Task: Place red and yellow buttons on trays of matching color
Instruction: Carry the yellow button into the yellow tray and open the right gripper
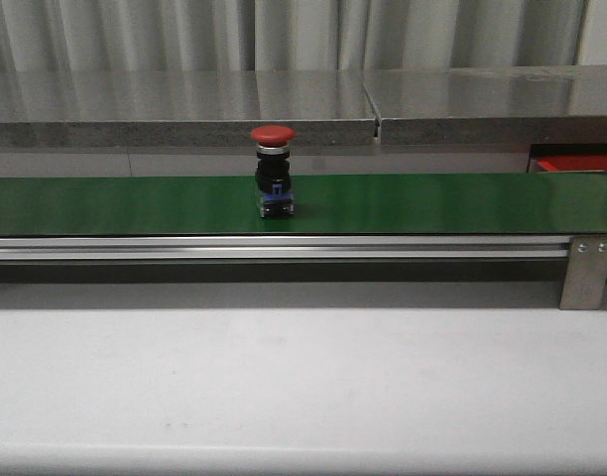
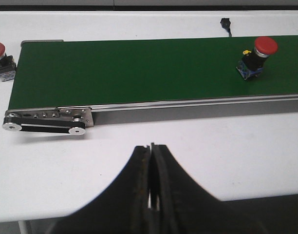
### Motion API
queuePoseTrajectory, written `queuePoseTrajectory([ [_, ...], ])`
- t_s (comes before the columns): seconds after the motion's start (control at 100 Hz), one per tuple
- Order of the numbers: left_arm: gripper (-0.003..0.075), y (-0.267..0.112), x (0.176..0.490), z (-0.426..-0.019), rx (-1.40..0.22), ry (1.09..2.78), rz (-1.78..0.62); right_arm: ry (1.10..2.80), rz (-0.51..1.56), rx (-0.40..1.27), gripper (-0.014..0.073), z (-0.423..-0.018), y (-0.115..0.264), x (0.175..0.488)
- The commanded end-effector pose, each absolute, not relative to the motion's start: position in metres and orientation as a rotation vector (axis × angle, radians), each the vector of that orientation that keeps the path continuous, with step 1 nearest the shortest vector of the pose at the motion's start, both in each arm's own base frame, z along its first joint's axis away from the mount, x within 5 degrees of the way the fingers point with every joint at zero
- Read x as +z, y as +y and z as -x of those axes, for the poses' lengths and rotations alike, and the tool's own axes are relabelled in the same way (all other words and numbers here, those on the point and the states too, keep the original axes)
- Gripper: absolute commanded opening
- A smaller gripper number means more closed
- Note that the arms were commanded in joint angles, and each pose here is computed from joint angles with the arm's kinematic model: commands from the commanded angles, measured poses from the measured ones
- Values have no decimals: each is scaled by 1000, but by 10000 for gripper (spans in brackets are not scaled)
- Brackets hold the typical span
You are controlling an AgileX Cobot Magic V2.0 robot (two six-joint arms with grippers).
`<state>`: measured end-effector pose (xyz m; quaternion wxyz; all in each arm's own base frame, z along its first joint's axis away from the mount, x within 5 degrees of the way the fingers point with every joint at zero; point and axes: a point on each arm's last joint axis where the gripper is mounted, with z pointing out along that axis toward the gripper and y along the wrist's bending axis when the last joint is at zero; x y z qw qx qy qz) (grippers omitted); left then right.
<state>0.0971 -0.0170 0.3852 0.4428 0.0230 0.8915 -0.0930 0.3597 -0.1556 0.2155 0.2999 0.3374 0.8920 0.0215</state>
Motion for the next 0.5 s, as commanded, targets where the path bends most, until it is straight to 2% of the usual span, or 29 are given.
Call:
queuePoseTrajectory([
  [0.0,-20,-18,396,-99,-245,2131,-52,2252,-869,44,186,-363,-160,239],
  [0.17,-20,-18,396,-99,-245,2131,-52,2255,-871,45,223,-364,-161,237],
  [0.29,-20,-18,396,-99,-245,2131,-52,2251,-872,44,393,-364,-161,237],
  [0.34,-20,-18,396,-99,-245,2131,-52,2249,-871,43,437,-364,-161,237],
  [0.49,-20,-18,396,-99,-245,2131,-52,2242,-870,42,437,-365,-162,238],
])
